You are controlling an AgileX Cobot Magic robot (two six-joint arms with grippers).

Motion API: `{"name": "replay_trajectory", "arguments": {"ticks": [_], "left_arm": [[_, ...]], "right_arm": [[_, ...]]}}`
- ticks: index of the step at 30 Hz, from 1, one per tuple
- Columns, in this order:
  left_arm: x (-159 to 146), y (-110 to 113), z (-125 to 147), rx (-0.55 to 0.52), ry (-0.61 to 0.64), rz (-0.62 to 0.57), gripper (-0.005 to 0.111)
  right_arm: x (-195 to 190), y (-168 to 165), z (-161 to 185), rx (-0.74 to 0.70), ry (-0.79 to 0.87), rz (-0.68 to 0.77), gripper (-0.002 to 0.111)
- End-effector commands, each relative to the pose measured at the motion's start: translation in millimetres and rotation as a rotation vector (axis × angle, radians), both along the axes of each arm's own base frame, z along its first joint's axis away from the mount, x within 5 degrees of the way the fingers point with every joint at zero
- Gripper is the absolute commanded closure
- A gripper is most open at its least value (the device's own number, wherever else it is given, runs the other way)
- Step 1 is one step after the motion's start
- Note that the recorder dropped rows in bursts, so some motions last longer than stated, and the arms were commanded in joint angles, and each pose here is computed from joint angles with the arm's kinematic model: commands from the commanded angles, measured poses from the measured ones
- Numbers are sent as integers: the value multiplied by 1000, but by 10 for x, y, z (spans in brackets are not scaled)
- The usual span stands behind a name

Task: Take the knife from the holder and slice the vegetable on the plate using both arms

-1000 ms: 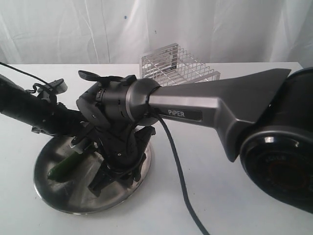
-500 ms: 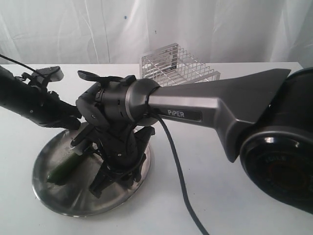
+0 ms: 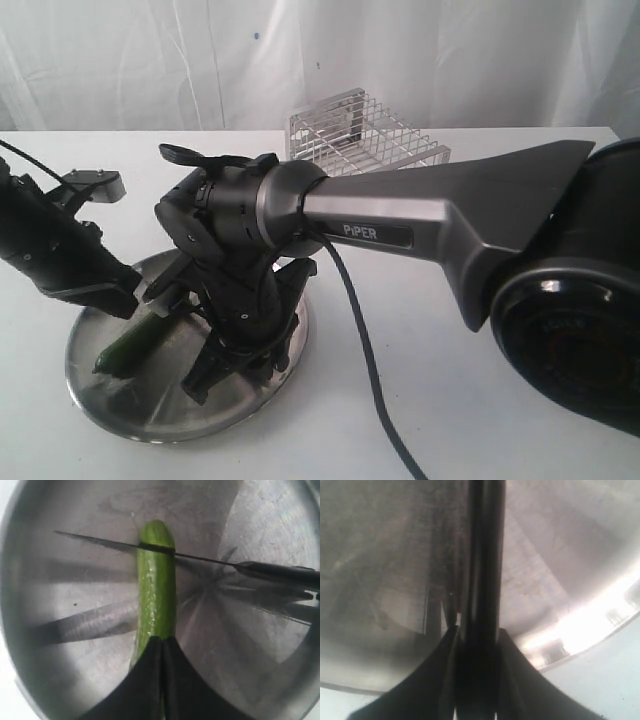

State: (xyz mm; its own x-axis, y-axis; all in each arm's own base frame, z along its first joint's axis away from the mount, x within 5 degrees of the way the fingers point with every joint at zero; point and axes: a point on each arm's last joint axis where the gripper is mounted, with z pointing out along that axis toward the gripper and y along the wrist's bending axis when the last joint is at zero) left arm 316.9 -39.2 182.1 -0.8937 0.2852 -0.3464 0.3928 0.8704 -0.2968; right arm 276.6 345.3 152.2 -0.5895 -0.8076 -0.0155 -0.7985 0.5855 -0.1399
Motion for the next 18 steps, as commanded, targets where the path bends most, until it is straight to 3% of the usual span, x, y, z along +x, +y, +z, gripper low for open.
{"name": "replay_trajectory", "arguments": {"ticks": [1, 7, 18], "left_arm": [[-70, -62, -16, -68, 8, -7, 107], [-72, -90, -75, -100, 28, 7, 107], [14, -90, -434, -106, 108, 54, 107]], "right_arm": [[30, -22, 7, -3, -2, 12, 108], [30, -22, 7, -3, -2, 12, 108], [31, -20, 7, -2, -3, 12, 108]]}}
